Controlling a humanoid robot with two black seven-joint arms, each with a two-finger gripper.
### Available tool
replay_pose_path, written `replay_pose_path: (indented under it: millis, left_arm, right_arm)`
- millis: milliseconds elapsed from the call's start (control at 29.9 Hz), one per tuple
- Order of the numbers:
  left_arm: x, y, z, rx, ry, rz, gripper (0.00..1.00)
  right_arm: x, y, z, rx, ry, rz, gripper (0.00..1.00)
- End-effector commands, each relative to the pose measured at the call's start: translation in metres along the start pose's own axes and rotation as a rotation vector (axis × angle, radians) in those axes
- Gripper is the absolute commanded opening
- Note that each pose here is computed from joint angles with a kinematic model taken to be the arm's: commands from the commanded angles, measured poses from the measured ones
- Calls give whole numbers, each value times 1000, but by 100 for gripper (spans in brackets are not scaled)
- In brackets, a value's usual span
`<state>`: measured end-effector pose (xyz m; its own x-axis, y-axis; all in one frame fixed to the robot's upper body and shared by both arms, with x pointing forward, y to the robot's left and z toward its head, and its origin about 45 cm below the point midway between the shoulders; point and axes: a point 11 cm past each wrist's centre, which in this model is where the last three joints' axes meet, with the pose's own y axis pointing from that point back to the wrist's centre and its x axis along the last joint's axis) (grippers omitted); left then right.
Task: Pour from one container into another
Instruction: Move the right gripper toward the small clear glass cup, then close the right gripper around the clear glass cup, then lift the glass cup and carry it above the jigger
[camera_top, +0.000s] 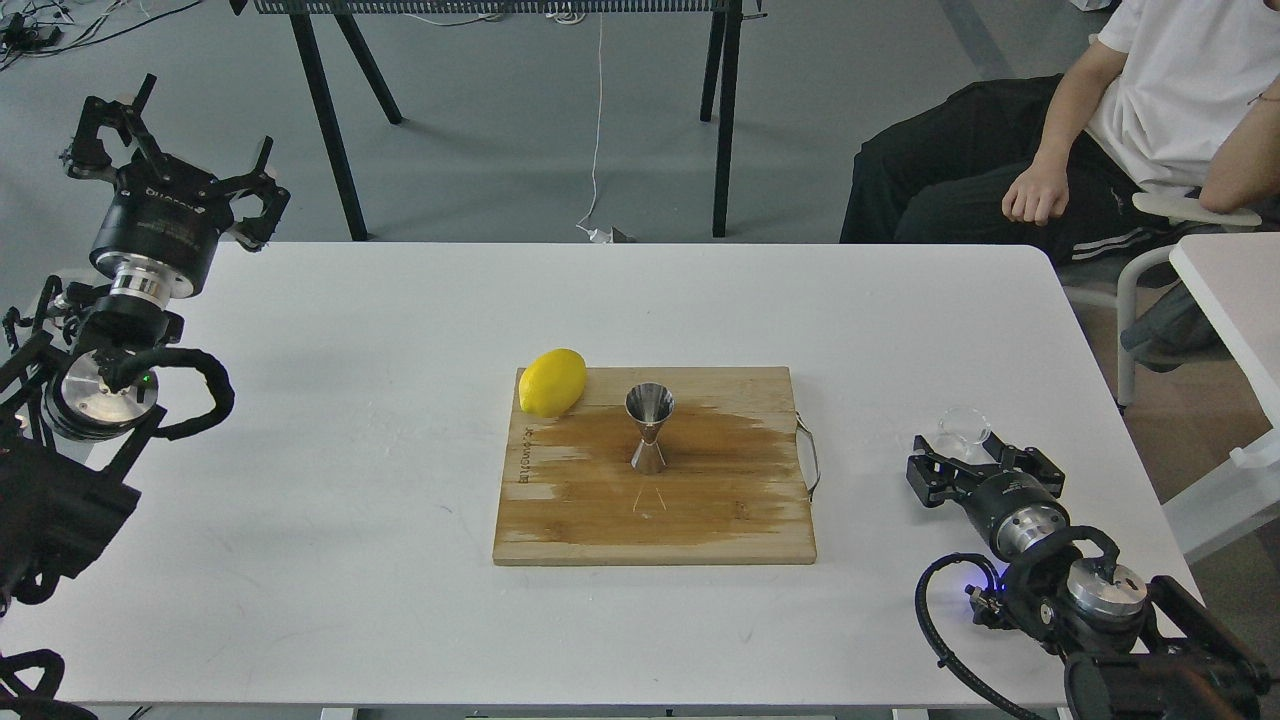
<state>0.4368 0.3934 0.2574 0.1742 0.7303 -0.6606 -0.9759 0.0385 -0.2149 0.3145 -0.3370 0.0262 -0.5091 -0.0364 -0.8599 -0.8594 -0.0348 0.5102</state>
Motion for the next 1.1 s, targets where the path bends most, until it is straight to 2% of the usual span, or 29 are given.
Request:
replay_pose_path:
  millis: [0,67,200,534,801,1069]
  left_arm:
    - [-2,-2,2,-3,-2,-6,100]
    - [-4,-4,3,-5,0,-10,100]
    - [-4,-4,3,-4,-4,-12,100]
    - [-1,-3,9,-6,-21,-7,100]
    - [-1,-3,9,-6,-20,-3,100]
    - [1,0,7,-1,-20,0,100]
  right_arm:
    - [1,0,1,-3,2,-1,61]
    - [-1,0,-1,4,-5,-10,57]
    - [-4,1,-2,6,0,-42,39]
    - [2,3,-1,0,6,-33,38]
    - [-6,11,15,-53,20,-100,36]
    - [-68,36,38,-173,140,-254,32]
